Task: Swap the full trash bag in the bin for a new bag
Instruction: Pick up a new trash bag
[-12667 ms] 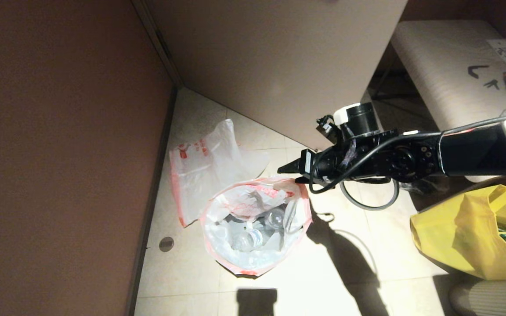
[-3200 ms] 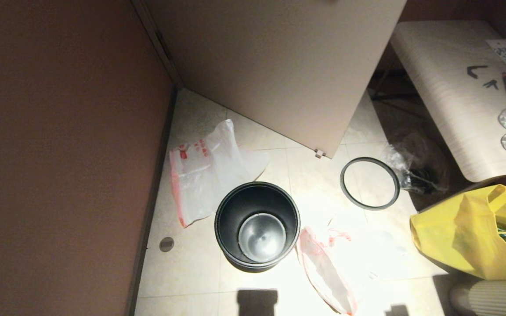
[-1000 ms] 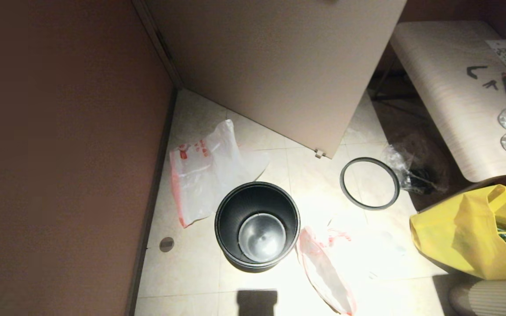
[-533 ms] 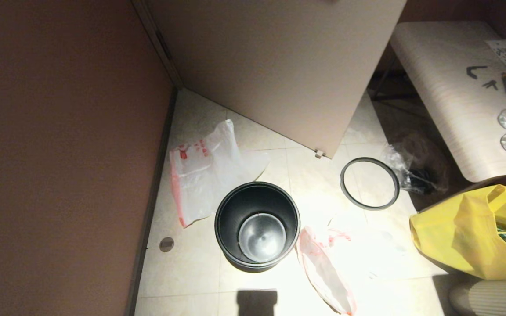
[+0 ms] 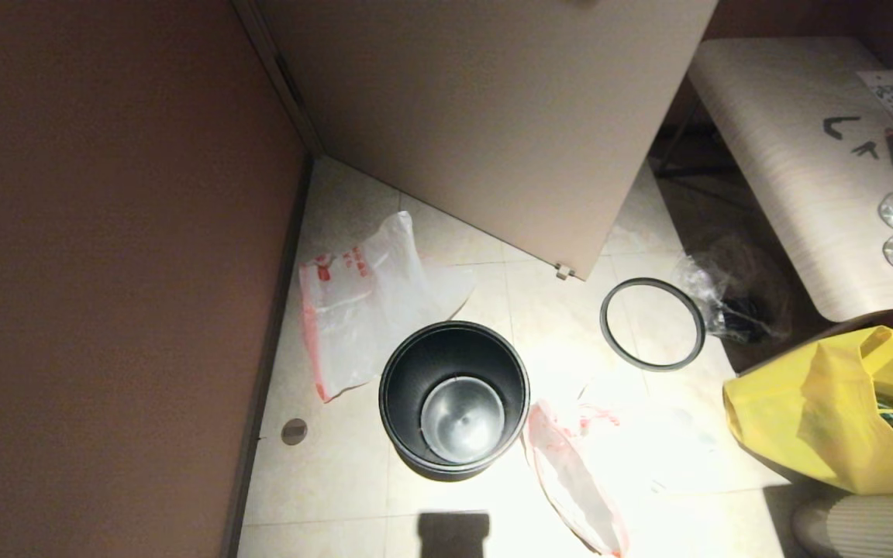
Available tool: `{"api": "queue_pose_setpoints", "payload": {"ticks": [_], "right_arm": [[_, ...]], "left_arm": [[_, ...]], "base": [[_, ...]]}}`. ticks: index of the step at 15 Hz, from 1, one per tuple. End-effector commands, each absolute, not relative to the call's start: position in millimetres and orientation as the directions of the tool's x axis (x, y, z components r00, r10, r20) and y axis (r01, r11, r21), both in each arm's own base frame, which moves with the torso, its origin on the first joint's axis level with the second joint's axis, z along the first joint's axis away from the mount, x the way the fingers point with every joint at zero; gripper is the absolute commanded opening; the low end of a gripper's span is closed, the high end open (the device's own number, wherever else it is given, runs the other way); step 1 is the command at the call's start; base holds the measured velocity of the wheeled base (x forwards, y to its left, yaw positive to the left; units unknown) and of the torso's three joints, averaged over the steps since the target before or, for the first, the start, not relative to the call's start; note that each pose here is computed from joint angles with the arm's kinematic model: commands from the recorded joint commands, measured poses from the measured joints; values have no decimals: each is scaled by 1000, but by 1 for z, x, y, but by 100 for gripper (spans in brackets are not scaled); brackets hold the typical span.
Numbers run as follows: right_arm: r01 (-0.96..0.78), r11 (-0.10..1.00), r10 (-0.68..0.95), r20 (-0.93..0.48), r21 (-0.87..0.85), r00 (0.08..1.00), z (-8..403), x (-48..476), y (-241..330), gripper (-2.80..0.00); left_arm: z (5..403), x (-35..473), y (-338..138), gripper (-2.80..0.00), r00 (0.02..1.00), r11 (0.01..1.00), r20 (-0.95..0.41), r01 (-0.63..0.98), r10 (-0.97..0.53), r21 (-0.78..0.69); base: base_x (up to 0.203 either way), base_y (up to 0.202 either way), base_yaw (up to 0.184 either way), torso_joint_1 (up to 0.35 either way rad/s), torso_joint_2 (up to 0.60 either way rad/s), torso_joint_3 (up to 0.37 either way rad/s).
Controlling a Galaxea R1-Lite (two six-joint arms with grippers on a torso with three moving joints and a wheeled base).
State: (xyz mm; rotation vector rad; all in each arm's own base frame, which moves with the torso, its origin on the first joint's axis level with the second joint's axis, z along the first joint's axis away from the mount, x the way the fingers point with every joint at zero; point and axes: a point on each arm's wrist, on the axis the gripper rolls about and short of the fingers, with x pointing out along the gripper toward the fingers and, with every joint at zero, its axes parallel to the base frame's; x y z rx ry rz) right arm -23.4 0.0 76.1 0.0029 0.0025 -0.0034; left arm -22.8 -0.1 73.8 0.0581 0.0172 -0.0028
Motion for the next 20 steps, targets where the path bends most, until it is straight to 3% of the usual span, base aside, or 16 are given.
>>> {"api": "queue_pose_setpoints", "payload": {"ticks": [1,4,9,14,16,20], "right_arm": [[3,1000,-3,-5,3,1000,76,-23,0,-280],[3,1000,-3,-5,3,1000,76,-23,0,-280],[3,1000,-3,-5,4,1000,76,-23,0,-280],[3,1000,-3,-4,4,1000,76,-23,0,-280],[3,1000,-3,-5,3,1000,76,-23,0,-280],[3,1000,-3,-5,3,1000,76,-23,0,-280]], "left_arm": [[72,-22,0,-280,1000,998,-21,4,-3,55],[78,-24,0,-280,1000,998,-5,0,0,65],[190,2,-2,-280,995,991,-31,94,-92,96],[267,121,-15,-280,945,924,-253,274,-208,265],[280,181,-36,-280,927,925,-335,266,-168,272],[273,297,-89,-280,912,959,-410,96,24,268]], "base": [[0,0,0,0,0,0],[0,0,0,0,0,0],[0,0,0,0,0,0],[0,0,0,0,0,0],[0,0,0,0,0,0],[0,0,0,0,0,0]]}}
